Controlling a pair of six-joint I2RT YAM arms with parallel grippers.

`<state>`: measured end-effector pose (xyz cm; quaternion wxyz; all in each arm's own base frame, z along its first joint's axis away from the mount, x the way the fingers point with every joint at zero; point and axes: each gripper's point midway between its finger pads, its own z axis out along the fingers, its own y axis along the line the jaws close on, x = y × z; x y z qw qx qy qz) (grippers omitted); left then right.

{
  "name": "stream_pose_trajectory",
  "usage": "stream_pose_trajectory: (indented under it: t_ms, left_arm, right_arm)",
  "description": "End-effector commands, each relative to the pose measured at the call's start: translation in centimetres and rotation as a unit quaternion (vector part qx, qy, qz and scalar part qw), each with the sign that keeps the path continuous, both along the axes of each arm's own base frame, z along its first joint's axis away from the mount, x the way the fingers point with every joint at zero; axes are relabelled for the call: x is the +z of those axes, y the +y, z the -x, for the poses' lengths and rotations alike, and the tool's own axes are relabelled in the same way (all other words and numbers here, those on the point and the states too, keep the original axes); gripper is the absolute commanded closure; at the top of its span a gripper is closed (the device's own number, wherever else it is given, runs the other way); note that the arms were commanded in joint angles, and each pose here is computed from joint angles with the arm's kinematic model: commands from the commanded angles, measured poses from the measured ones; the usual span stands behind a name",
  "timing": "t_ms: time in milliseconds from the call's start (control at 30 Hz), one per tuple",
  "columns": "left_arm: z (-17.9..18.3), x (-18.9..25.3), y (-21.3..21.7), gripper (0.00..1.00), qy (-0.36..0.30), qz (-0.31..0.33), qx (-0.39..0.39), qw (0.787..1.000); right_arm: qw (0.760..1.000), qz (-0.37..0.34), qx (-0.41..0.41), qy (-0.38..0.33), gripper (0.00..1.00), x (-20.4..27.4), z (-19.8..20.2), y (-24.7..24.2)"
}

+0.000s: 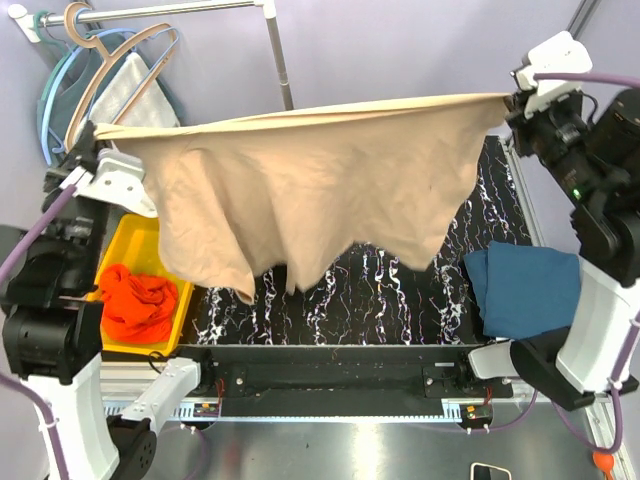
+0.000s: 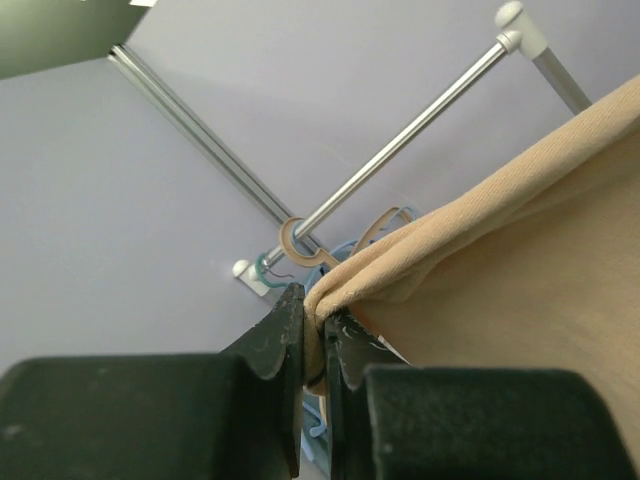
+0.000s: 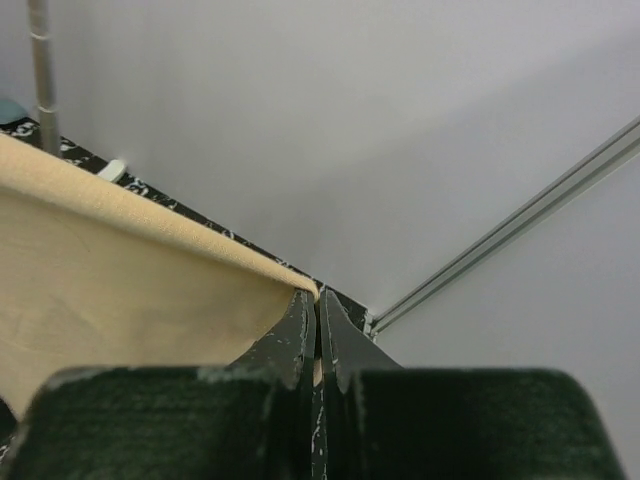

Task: Fold and stack the t-shirts
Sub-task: Flatten the tshirt out

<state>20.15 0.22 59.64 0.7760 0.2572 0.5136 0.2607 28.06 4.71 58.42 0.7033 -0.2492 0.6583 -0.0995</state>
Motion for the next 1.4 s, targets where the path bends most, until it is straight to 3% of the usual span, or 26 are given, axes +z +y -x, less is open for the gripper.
stream_pose_trajectory:
  t_ms: [0, 133, 267, 300, 367, 400, 467, 500, 767, 900, 933, 1000, 1033, 1100, 1133, 1167, 1200, 1233, 1267, 1333, 1367]
  left_arm:
    - [2.1, 3.1, 5.2, 1.0, -0.05, 0.03, 0.137, 0.989]
    - [-1.9, 3.5, 5.5, 1.0, -0.046, 0.043, 0.151, 0.987]
    - [-5.7, 4.8, 5.1, 1.0, -0.044, 0.074, 0.139, 0.987]
    - [-8.0, 4.4, 4.9, 1.0, -0.03, 0.076, 0.136, 0.987]
    - [-8.6, 6.1, 4.6, 1.0, -0.046, 0.092, 0.126, 0.987]
    - [-10.9, 5.6, 4.4, 1.0, -0.033, 0.093, 0.124, 0.987]
    - [-10.9, 7.8, 4.3, 1.0, -0.055, 0.108, 0.116, 0.986]
    - [-12.8, 7.4, 4.1, 1.0, -0.045, 0.109, 0.114, 0.986]
    - [-11.7, 12.9, 4.4, 1.0, -0.154, 0.132, 0.111, 0.973]
    - [-10.2, 12.6, 4.4, 1.0, -0.167, 0.122, 0.112, 0.972]
    - [-12.0, 9.9, 4.2, 1.0, -0.133, 0.112, 0.114, 0.978]
    - [-9.7, 9.2, 4.0, 1.0, -0.142, 0.111, 0.106, 0.978]
    - [-11.8, 5.1, 3.7, 1.0, -0.094, 0.102, 0.105, 0.985]
    - [-10.2, 2.6, 3.0, 1.0, -0.074, 0.096, 0.09, 0.989]
    - [-12.2, -2.6, 2.3, 1.0, -0.013, 0.082, 0.083, 0.993]
    - [-10.9, -4.3, 1.4, 1.0, 0.0, 0.067, 0.068, 0.995]
    - [-11.2, -7.2, 0.9, 1.0, 0.031, 0.052, 0.068, 0.996]
    - [-12.4, -13.2, 0.3, 1.0, 0.094, 0.013, 0.067, 0.993]
    - [-11.2, -15.1, -0.8, 1.0, 0.109, -0.007, 0.05, 0.993]
    - [-10.7, -23.4, -1.6, 1.0, 0.205, -0.073, 0.04, 0.975]
    - [-9.2, -24.5, -2.2, 1.0, 0.211, -0.087, 0.026, 0.973]
  right_arm:
    - [0.988, 0.009, -0.154, 0.014, 1.0, -1.1, 0.9, -6.3]
    - [0.987, 0.004, -0.163, 0.002, 1.0, -0.4, -1.5, -6.2]
    - [0.987, 0.005, -0.158, 0.011, 1.0, -0.8, -6.6, -5.0]
    - [0.988, 0.0, -0.155, -0.004, 1.0, 0.2, -6.9, -4.8]
    - [0.988, -0.003, -0.152, -0.019, 1.0, 0.8, -8.9, -4.3]
    - [0.988, -0.003, -0.152, -0.025, 1.0, 1.0, -9.7, -4.1]
    - [0.987, -0.001, -0.149, -0.051, 1.0, 2.0, -11.4, -3.3]
    - [0.987, -0.003, -0.149, -0.064, 1.0, 2.6, -11.8, -3.0]
    - [0.961, -0.015, -0.147, -0.234, 1.0, 10.6, -11.6, -0.4]
    - [0.963, -0.003, -0.15, -0.225, 1.0, 10.0, -11.7, 0.2]
    - [0.962, -0.014, -0.15, -0.226, 1.0, 10.4, -10.4, -0.3]
    - [0.973, 0.001, -0.14, -0.182, 1.0, 7.1, -11.8, 0.4]
    - [0.975, -0.008, -0.135, -0.177, 1.0, 6.9, -10.7, 0.3]
    - [0.987, 0.02, -0.126, -0.102, 1.0, 2.3, -11.6, 0.9]
    - [0.988, 0.015, -0.12, -0.095, 1.0, 2.1, -9.8, 0.4]
    - [0.993, 0.046, -0.096, -0.042, 1.0, -2.6, -11.1, 1.8]
    - [0.994, 0.054, -0.091, -0.029, 1.0, -4.1, -10.6, 1.8]
    - [0.994, 0.061, -0.088, -0.034, 1.0, -4.3, -8.5, 1.3]
    - [0.993, 0.093, -0.078, 0.015, 1.0, -9.1, -8.8, 2.2]
    - [0.99, 0.111, -0.073, 0.036, 1.0, -11.6, -6.2, 1.4]
    - [0.986, 0.129, -0.069, 0.078, 1.0, -15.5, -5.9, 1.3]
